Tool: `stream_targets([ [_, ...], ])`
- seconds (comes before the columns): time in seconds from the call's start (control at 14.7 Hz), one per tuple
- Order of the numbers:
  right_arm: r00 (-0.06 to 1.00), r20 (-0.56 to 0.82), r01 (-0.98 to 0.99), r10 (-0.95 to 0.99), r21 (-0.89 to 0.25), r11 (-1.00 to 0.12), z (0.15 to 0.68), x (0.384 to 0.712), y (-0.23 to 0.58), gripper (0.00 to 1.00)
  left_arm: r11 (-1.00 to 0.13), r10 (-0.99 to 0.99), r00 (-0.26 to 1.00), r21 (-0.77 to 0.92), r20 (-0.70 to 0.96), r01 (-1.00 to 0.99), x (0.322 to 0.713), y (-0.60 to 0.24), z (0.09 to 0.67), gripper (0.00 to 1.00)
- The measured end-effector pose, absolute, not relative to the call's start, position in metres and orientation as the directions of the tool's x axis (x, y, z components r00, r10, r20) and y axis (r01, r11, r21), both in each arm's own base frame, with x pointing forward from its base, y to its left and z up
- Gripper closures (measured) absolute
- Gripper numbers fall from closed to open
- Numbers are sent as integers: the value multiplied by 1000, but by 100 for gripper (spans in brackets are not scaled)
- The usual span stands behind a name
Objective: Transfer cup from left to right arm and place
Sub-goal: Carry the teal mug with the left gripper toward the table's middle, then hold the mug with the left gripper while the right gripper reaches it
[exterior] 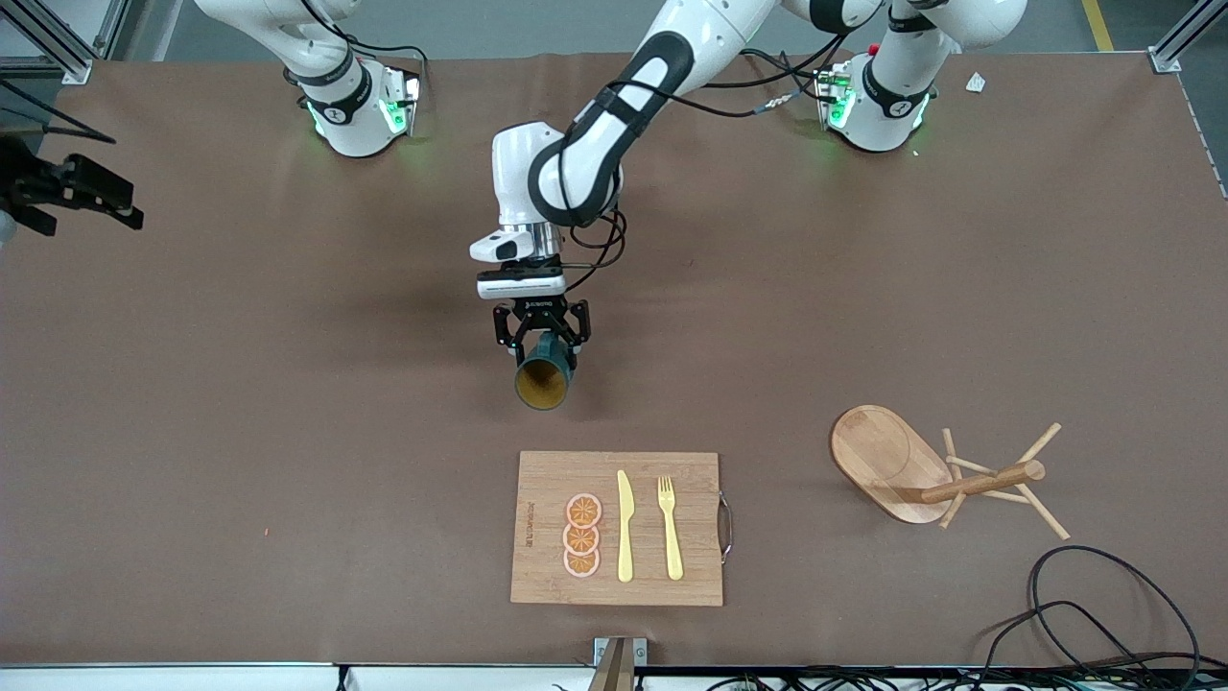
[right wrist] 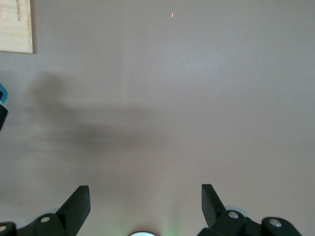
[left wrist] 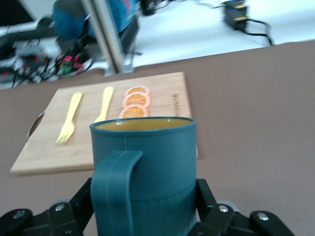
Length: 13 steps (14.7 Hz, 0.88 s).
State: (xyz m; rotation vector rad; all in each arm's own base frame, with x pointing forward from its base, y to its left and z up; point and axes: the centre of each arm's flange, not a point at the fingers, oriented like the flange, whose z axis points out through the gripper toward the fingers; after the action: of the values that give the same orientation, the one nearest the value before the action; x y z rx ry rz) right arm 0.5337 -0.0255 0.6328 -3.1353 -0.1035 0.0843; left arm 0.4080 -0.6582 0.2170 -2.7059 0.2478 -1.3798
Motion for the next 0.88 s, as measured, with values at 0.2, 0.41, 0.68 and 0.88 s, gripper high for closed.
stream_targets([
  [0.2,997,-38,60,60,-1,-998,615,552,-29,0,-964,-258,492,-189,831,-186,392,-670,189,15],
  [0.41,996,-68,56,56,-1,-998,588,568,-32,0,-962,-229,403,-144,886,-231,365,-681,154,15],
  [0.68,995,-66,69,69,3,-998,546,597,-26,0,-970,-78,342,8,936,-244,303,-698,110,15],
  [0.88,993,-84,88,88,-4,-996,517,611,-10,0,-967,-67,294,10,953,-253,289,-697,91,15],
])
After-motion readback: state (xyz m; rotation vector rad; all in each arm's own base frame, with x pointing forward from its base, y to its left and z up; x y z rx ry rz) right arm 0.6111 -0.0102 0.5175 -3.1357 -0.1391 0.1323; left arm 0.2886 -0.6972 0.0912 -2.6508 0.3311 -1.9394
